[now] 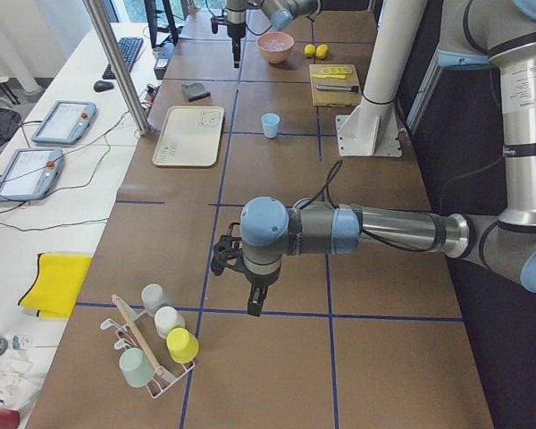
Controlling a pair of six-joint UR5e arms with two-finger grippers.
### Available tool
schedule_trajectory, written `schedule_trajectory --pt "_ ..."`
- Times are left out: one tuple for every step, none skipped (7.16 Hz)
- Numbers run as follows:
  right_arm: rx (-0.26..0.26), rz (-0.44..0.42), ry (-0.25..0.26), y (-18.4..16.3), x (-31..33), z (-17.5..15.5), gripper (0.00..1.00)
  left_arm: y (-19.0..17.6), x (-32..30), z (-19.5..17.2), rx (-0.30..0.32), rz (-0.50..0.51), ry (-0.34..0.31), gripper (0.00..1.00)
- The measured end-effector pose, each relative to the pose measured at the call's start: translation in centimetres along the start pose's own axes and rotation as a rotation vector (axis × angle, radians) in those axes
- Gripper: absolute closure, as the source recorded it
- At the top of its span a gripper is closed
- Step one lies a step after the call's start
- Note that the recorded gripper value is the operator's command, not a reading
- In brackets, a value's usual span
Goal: Put ice and strawberries in cup
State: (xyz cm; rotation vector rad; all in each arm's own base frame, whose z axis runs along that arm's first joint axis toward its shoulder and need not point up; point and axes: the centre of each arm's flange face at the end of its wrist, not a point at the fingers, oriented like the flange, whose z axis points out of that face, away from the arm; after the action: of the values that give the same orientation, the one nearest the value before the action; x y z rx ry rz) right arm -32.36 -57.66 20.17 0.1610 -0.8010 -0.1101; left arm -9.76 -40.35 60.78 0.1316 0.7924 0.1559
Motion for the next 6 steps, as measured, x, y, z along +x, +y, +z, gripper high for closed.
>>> schedule_trajectory --pt "-0.003 -0.034 -0.001 -0.9 5.6 -1.3 0.01 -0.3 0.2 -0.2 0.006 0.006 0.001 0.00" --pt "-0.008 -0.080 0.008 -1.5 12.2 -2.3 0.01 -0.7 0.4 -0.4 0.011 0.010 0.002 0.00" --pt "-0.016 -0.130 0.019 -1.7 19.5 -3.2 0.01 -1.2 0.5 -0.5 0.015 0.013 0.002 0.00" --pt "-0.026 -0.174 0.031 -1.6 27.0 -4.1 0.01 -1.5 0.6 -0.6 0.019 0.017 0.011 0.00" --pt "-0.038 -0.209 0.037 -0.8 34.1 -4.7 0.01 -1.6 0.6 -0.5 0.023 0.017 0.027 0.00" --pt "-0.055 -0.227 0.039 0.8 40.3 -4.8 0.02 -1.7 0.8 -0.5 0.028 0.019 0.037 0.00"
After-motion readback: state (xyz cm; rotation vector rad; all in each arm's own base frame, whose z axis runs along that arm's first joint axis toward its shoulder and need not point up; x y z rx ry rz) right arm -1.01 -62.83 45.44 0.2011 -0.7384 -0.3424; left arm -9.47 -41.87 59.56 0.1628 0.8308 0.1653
